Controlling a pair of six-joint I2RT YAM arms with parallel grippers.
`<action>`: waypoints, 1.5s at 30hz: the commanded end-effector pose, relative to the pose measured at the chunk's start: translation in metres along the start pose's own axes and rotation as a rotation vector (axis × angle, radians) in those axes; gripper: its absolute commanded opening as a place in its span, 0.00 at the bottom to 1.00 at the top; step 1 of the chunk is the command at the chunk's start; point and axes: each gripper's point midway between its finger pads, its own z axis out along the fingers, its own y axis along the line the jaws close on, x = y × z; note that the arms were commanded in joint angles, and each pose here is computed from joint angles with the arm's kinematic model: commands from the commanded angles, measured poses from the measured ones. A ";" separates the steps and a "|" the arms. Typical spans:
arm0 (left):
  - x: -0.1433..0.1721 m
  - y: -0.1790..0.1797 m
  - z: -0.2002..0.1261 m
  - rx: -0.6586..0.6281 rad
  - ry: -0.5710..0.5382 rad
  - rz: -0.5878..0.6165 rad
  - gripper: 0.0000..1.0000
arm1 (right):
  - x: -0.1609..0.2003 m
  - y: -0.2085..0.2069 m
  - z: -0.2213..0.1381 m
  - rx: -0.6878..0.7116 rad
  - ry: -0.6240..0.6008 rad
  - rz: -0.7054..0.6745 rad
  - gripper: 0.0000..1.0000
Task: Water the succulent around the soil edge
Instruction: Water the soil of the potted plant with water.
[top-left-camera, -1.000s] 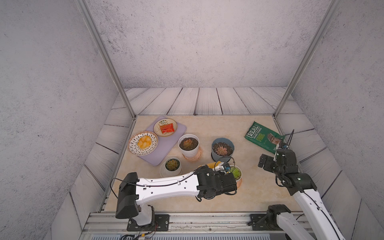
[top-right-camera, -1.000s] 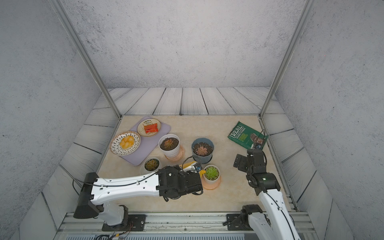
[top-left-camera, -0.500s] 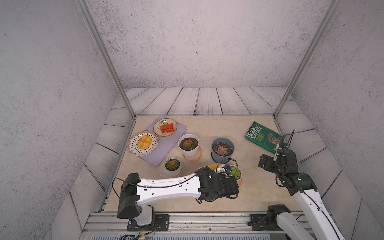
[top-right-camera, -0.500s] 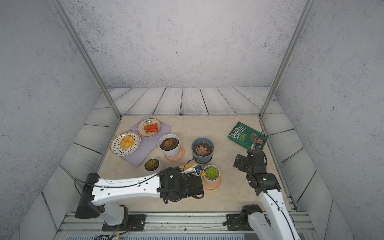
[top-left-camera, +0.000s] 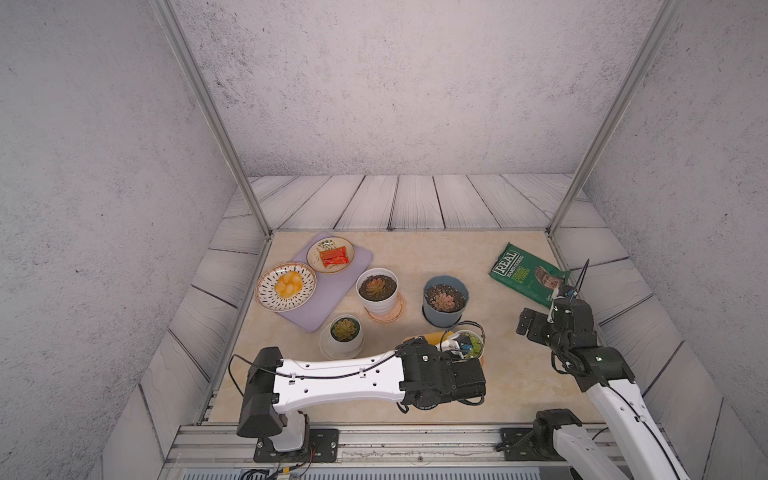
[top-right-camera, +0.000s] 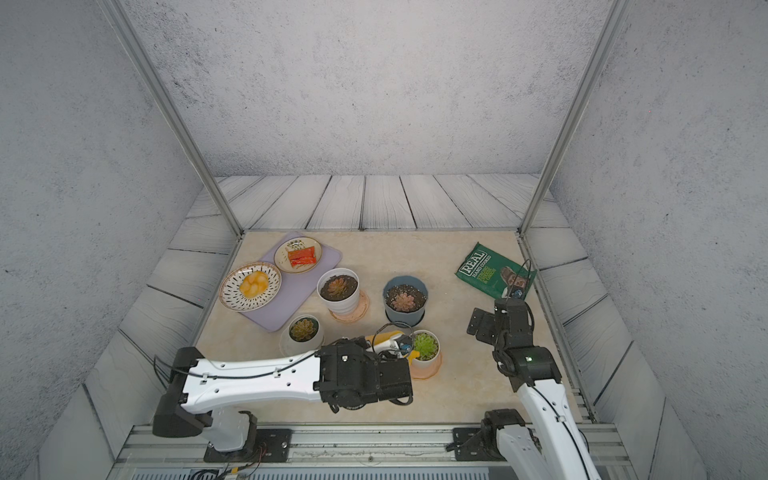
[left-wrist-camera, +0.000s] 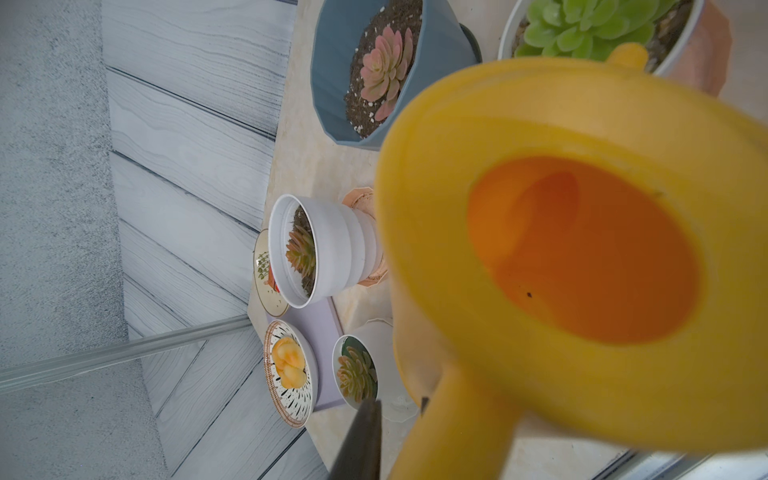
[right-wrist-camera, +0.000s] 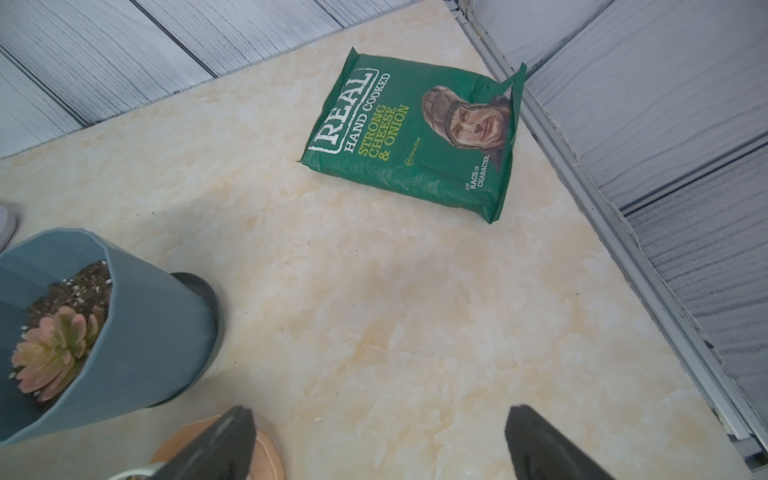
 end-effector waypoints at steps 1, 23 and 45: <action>-0.013 0.000 -0.005 -0.003 -0.027 0.008 0.00 | 0.001 -0.002 -0.001 0.008 -0.007 0.016 0.99; -0.043 0.006 -0.008 -0.047 -0.062 0.015 0.00 | 0.000 -0.002 -0.002 0.004 -0.013 0.020 0.99; -0.052 0.031 0.012 -0.045 -0.051 -0.057 0.00 | 0.000 -0.001 -0.003 0.000 -0.018 0.022 0.99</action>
